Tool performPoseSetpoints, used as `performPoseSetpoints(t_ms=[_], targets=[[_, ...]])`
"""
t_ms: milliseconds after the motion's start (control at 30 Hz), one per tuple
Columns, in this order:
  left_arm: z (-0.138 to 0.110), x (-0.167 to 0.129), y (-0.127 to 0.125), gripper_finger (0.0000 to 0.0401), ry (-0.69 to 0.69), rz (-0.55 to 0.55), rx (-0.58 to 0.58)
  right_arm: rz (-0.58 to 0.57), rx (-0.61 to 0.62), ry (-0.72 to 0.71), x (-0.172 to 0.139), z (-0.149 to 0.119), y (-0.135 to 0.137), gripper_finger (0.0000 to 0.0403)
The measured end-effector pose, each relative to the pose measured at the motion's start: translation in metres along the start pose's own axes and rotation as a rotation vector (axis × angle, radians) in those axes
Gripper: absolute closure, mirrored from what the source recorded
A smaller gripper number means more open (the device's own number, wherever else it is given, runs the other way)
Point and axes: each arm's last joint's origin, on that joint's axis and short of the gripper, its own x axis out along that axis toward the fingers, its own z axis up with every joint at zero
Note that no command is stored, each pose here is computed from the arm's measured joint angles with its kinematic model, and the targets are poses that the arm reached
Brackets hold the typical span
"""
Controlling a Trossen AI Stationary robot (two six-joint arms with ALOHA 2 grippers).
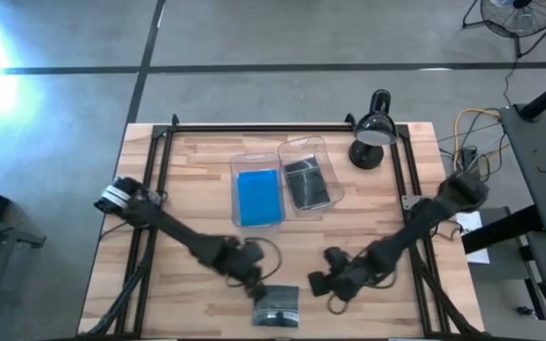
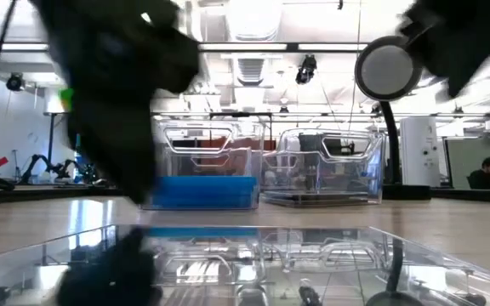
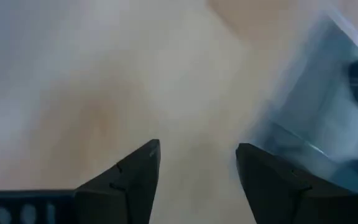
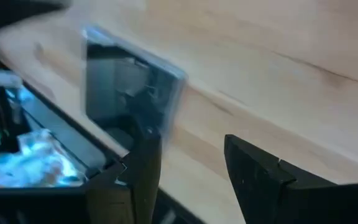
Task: Pick & place jewel cases by type
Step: Put the black CD case into the right transparent bin
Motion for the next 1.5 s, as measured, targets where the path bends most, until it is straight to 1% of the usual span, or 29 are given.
performPoseSetpoints(t_ms=[33,100,133,200,267,367,433,467,567,667,800,933,1033,1133,1200,1300,1367,1400,1433,1500], targets=[[-0.008,-0.007,-0.003,0.0208,0.026,-0.020,-0.032,0.002,0.005,-0.004,0.010,-0.001,0.000,0.0229],[-0.028,-0.012,-0.009,0.0208,0.067,-0.088,-0.098,0.011,0.009,0.002,0.029,-0.005,0.002,0.0219],[-0.037,-0.009,-0.011,0.0208,0.077,-0.132,-0.135,0.009,0.007,0.006,0.036,-0.008,0.003,0.0213],[-0.053,-0.001,-0.016,0.0208,0.084,-0.210,-0.249,-0.011,0.000,0.023,0.047,-0.013,0.006,0.0199],[-0.064,0.007,-0.013,0.0208,0.088,-0.225,-0.339,-0.012,-0.010,0.036,0.056,-0.018,0.010,0.0184],[-0.070,0.016,-0.013,0.0208,0.061,-0.282,-0.413,-0.012,-0.023,0.032,0.071,-0.024,0.015,0.0162],[-0.070,0.021,-0.015,0.0208,0.044,-0.319,-0.436,0.016,-0.033,0.050,0.079,-0.030,0.023,0.0148],[-0.069,0.022,-0.016,0.0208,0.032,-0.340,-0.443,0.012,-0.037,0.046,0.084,-0.031,0.024,0.0142],[-0.069,0.029,-0.019,0.0208,0.014,-0.353,-0.448,0.008,-0.038,0.036,0.092,-0.033,0.028,0.0129],[-0.071,0.038,-0.019,0.0208,0.012,-0.339,-0.430,0.022,-0.054,0.031,0.093,-0.033,0.033,0.0123],[-0.077,0.045,-0.019,0.0208,0.025,-0.320,-0.399,0.047,-0.082,-0.003,0.089,-0.030,0.036,0.0125],[-0.086,0.048,-0.017,0.0208,0.032,-0.303,-0.345,0.053,-0.126,-0.072,0.081,-0.018,0.041,0.0133],[-0.093,0.048,-0.016,0.0208,0.039,-0.296,-0.312,0.100,-0.166,-0.092,0.069,-0.014,0.052,0.0139],[-0.096,0.048,-0.014,0.0208,0.046,-0.289,-0.302,0.197,-0.218,-0.112,0.053,-0.008,0.070,0.0142],[-0.097,0.048,-0.014,0.0208,0.047,-0.288,-0.301,0.206,-0.252,-0.132,0.046,-0.003,0.074,0.0142],[-0.097,0.048,-0.014,0.0208,0.041,-0.286,-0.296,0.228,-0.289,-0.133,0.046,-0.001,0.077,0.0143],[-0.097,0.048,-0.013,0.0208,0.042,-0.285,-0.295,0.220,-0.295,-0.108,0.046,-0.002,0.076,0.0143],[-0.097,0.048,-0.013,0.0208,0.041,-0.285,-0.295,0.193,-0.292,-0.089,0.047,-0.002,0.074,0.0143],[-0.097,0.048,-0.013,0.0208,0.042,-0.285,-0.296,0.140,-0.280,-0.075,0.048,-0.002,0.069,0.0143],[-0.098,0.048,-0.013,0.0208,0.043,-0.285,-0.297,-0.021,-0.255,-0.069,0.050,-0.002,0.051,0.0143]])
